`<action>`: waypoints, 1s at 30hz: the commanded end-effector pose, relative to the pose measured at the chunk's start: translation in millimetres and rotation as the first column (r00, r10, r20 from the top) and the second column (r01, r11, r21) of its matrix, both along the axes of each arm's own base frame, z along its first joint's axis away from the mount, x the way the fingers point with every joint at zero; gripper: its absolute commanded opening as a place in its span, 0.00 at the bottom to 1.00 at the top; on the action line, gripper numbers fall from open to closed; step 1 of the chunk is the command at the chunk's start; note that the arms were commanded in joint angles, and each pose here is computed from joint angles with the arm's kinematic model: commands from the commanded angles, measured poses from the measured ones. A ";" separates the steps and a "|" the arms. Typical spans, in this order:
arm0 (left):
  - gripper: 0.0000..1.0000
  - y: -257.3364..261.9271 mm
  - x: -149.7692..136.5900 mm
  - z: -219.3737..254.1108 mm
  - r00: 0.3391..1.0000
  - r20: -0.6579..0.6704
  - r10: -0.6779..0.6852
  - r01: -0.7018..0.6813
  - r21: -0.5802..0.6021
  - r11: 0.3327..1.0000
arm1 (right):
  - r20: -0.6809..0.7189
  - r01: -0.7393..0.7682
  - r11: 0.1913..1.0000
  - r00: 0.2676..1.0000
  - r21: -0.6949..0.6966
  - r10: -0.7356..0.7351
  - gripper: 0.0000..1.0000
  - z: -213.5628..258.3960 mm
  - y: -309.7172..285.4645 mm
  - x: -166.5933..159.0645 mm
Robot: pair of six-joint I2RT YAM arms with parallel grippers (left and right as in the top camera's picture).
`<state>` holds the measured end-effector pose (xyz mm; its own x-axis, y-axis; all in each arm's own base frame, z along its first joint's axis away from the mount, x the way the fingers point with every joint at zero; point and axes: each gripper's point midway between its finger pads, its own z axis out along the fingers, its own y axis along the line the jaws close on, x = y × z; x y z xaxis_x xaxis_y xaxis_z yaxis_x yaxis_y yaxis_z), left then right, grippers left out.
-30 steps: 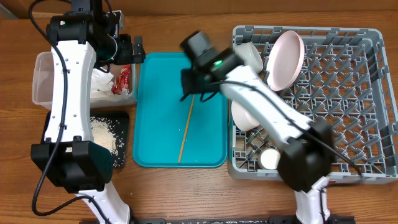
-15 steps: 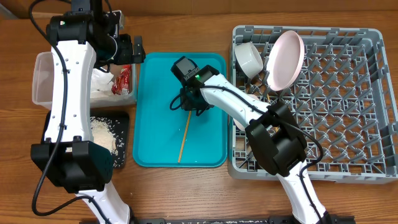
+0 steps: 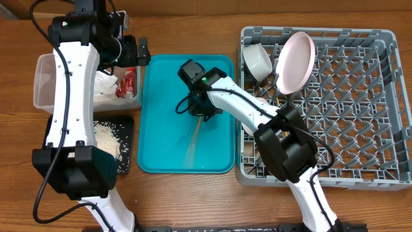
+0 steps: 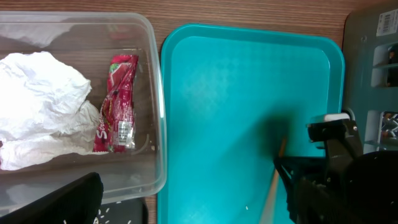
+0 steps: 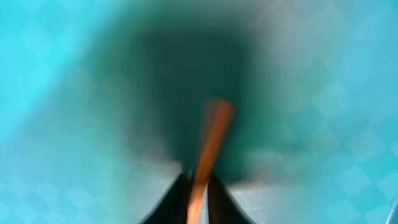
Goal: Sort waste into correct bins and load items into the dishwasher
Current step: 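Carry the second chopstick into the rack and release it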
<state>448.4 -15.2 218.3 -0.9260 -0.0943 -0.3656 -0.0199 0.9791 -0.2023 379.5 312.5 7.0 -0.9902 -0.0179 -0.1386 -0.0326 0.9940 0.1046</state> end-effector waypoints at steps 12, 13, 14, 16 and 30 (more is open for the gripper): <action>1.00 -3.0 0.2 6.3 1.000 0.017 0.002 -0.002 0.002 1.000 | 0.099 -0.109 0.991 0.990 0.075 0.102 0.04 83.9 -21.8 61.4; 1.00 -3.0 0.2 6.3 1.000 0.017 0.002 -0.002 0.002 1.000 | 0.137 -0.164 0.980 0.979 0.110 0.149 0.04 129.6 -27.9 64.5; 1.00 -3.5 0.2 6.3 1.000 0.017 0.001 -0.001 0.002 1.000 | 0.197 -0.187 0.975 0.967 0.123 0.161 0.04 187.1 -46.1 64.3; 1.00 -3.4 0.2 6.3 1.000 0.017 0.001 -0.002 0.002 1.000 | 0.282 -0.228 0.970 0.939 0.085 0.196 0.04 245.8 -81.5 59.1; 1.00 -3.0 0.1 6.0 1.000 0.016 0.002 -0.002 0.002 1.000 | -0.039 -0.069 0.984 0.997 -0.167 0.063 0.04 167.2 -237.8 51.6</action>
